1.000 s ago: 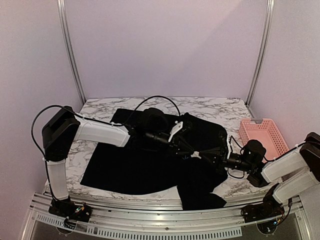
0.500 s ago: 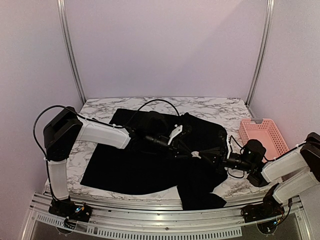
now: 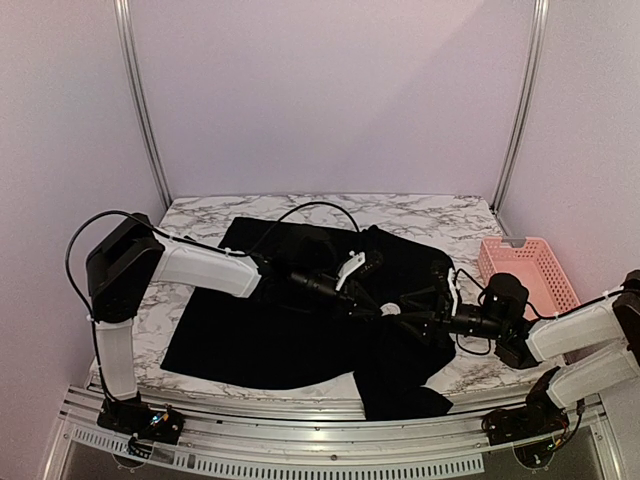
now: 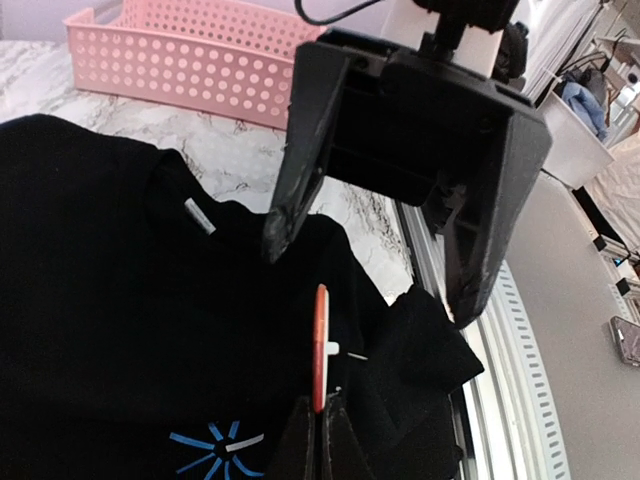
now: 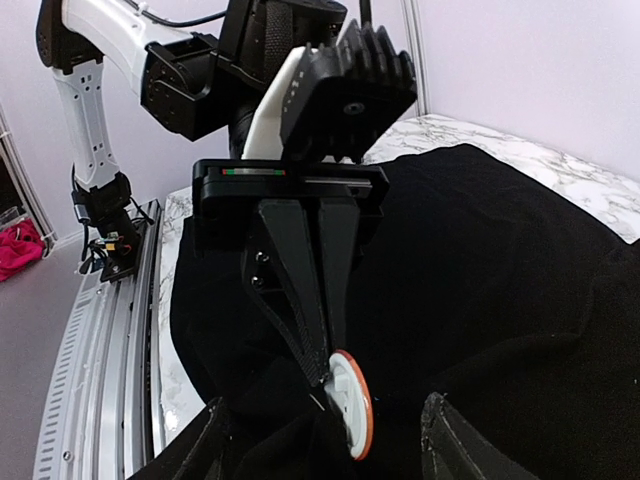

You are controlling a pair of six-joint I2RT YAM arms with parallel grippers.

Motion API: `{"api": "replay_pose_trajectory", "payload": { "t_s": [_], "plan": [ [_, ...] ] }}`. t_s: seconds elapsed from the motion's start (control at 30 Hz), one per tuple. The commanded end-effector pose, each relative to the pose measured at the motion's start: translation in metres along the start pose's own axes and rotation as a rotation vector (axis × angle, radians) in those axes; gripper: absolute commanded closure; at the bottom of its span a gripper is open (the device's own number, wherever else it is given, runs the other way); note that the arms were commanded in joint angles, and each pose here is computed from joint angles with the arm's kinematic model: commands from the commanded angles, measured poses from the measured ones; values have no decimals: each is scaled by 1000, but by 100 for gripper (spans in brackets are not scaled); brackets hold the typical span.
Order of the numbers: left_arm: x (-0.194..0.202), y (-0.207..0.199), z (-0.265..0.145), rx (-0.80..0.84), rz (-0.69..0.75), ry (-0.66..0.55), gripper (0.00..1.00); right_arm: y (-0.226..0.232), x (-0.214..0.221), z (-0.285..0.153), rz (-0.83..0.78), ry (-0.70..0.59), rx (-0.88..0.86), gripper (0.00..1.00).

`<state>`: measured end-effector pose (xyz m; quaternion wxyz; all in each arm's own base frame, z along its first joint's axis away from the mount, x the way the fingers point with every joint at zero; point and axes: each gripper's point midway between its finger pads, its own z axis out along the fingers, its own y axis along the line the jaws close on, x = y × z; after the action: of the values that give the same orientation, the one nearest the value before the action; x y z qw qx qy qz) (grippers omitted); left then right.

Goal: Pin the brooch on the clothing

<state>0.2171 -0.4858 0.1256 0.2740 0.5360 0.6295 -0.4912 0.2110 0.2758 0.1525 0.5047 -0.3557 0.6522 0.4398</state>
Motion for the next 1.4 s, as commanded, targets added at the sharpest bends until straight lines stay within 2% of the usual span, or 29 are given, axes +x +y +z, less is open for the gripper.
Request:
{"api": "replay_pose_trajectory", "payload": {
  "t_s": [0.0,0.17,0.33,0.4,0.47,0.5,0.7,0.93,1.37],
  "plan": [
    [-10,-12,-3,-16,-1,18,100,4,15,-3,-1,80,-9,35],
    [-18,-13,-2,-18,35,-11,100,6,26,0,2,116,-37,32],
    [-16,-18,-2,-14,104,-22,100,1,25,11,-8,97,-56,33],
    [-14,-19,-1,-10,114,-23,100,2,23,16,-14,92,-76,39],
    [-15,-19,-2,-11,124,-28,100,2,20,18,-21,71,-92,53],
    [-15,-19,-2,-10,128,-28,100,2,18,18,-13,56,-95,56],
    [-14,-20,-2,-10,150,-31,100,0,19,22,24,60,-111,59],
    [-15,-21,-2,-14,180,-47,100,-5,20,22,35,67,-110,79],
    [-18,-21,1,-19,205,-69,100,-11,25,17,55,78,-89,85]
  ]
}}
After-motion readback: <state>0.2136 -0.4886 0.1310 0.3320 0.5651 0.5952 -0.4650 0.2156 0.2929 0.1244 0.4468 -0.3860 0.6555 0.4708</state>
